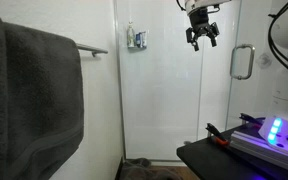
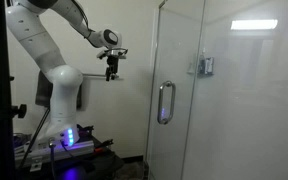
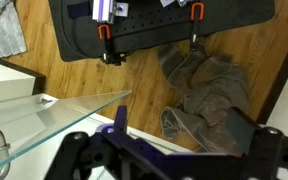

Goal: Close the shower door

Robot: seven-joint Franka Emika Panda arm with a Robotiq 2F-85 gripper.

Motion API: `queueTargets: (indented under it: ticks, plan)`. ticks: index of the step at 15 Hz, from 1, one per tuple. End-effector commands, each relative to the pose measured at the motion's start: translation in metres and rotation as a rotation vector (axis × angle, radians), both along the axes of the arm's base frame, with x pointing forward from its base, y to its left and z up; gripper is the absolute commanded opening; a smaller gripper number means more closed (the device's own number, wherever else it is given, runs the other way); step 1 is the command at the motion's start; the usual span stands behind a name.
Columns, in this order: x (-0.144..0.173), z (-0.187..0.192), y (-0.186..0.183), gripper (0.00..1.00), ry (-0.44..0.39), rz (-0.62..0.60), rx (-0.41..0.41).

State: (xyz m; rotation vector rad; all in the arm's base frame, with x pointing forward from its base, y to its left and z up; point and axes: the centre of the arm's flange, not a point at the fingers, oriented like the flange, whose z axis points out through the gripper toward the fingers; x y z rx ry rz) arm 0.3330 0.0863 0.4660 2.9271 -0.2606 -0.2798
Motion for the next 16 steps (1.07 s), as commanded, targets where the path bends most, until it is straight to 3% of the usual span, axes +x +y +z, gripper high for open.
queueTargets:
  ticks: [1,5,11,16]
  plan:
    - [0.0,0.0,0.0,1.0,0.0,0.0,0.0]
    - [-0.025,0.043,-0.007,1.0,-0.111,-0.192,-0.103]
    - [-0.123,0.094,0.004,1.0,-0.219,-0.504,-0.217]
    - [-0.19,0.114,-0.066,1.0,-0.268,-0.779,-0.258]
